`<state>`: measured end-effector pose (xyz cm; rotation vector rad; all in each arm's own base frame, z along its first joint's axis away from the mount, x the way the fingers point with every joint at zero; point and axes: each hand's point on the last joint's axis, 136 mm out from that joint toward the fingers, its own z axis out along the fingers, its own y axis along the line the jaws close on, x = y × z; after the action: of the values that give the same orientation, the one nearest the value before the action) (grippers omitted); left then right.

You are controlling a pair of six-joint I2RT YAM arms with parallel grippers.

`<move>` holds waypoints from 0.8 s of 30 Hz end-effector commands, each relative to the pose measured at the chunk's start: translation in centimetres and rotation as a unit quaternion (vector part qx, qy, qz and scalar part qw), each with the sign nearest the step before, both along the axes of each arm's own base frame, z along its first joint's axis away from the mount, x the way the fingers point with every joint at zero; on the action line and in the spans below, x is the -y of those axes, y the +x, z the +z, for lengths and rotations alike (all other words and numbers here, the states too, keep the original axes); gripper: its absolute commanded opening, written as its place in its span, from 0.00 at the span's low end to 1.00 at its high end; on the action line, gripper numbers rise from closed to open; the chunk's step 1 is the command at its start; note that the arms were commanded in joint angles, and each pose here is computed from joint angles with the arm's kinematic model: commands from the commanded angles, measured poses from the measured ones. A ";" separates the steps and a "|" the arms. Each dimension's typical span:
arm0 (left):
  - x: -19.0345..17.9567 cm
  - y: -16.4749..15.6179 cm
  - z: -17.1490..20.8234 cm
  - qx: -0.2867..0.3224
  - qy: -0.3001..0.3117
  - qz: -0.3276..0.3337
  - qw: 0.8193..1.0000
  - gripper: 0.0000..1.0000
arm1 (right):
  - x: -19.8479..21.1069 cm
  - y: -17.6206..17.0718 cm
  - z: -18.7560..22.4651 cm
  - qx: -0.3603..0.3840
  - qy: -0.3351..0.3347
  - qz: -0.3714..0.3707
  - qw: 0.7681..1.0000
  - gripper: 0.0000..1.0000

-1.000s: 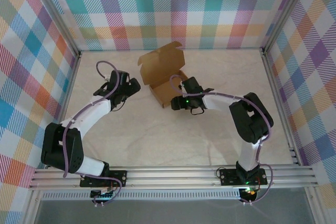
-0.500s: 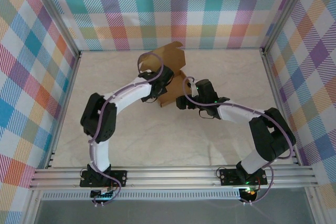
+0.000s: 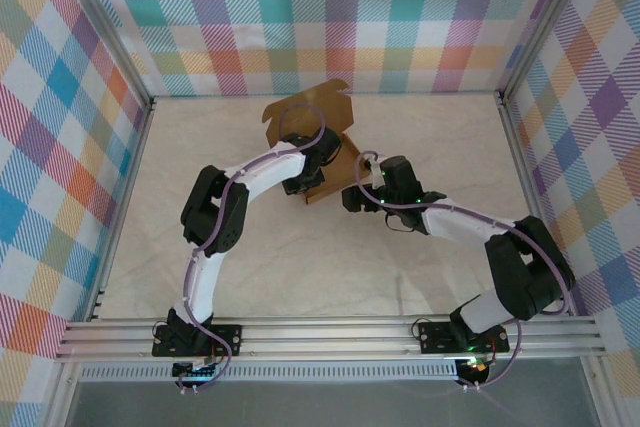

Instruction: Fold the paper box

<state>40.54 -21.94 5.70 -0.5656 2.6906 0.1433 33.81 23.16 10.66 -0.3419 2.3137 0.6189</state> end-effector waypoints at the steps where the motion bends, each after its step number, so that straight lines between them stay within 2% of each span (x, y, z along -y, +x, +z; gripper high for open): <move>1: -0.4 -0.5 -0.1 -0.019 0.003 -0.002 1.000 0.36 | 0.5 0.4 1.2 0.026 0.002 -0.007 1.000 0.85; 6: -0.4 -0.9 -0.2 -0.025 0.004 -0.028 0.999 0.22 | 1.2 0.7 1.8 0.033 -0.005 -0.018 0.999 0.85; 8: -0.7 -1.3 -0.3 -0.028 0.008 -0.040 0.999 0.20 | 1.5 0.8 2.3 0.038 -0.006 -0.024 0.999 0.85; 9: -0.7 -1.5 -0.4 -0.029 0.009 -0.049 0.998 0.16 | 1.7 0.8 2.7 0.043 -0.007 -0.026 0.999 0.85; 13: -1.5 -2.1 -0.3 -0.031 0.020 -0.075 0.996 0.08 | 2.5 0.9 4.0 0.053 -0.001 -0.038 0.998 0.85; 19: -1.2 -2.9 0.2 -0.018 0.003 -0.133 0.991 0.08 | 4.2 1.2 5.8 0.063 0.024 -0.070 0.995 0.84; 24: -0.9 -4.1 -0.4 -0.030 -0.009 -0.184 0.983 0.08 | 5.3 1.7 6.6 0.065 0.036 -0.077 0.994 0.84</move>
<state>36.68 -20.76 4.57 -0.1738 2.8027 0.0919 35.77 18.20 16.85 -0.1727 2.1651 0.5599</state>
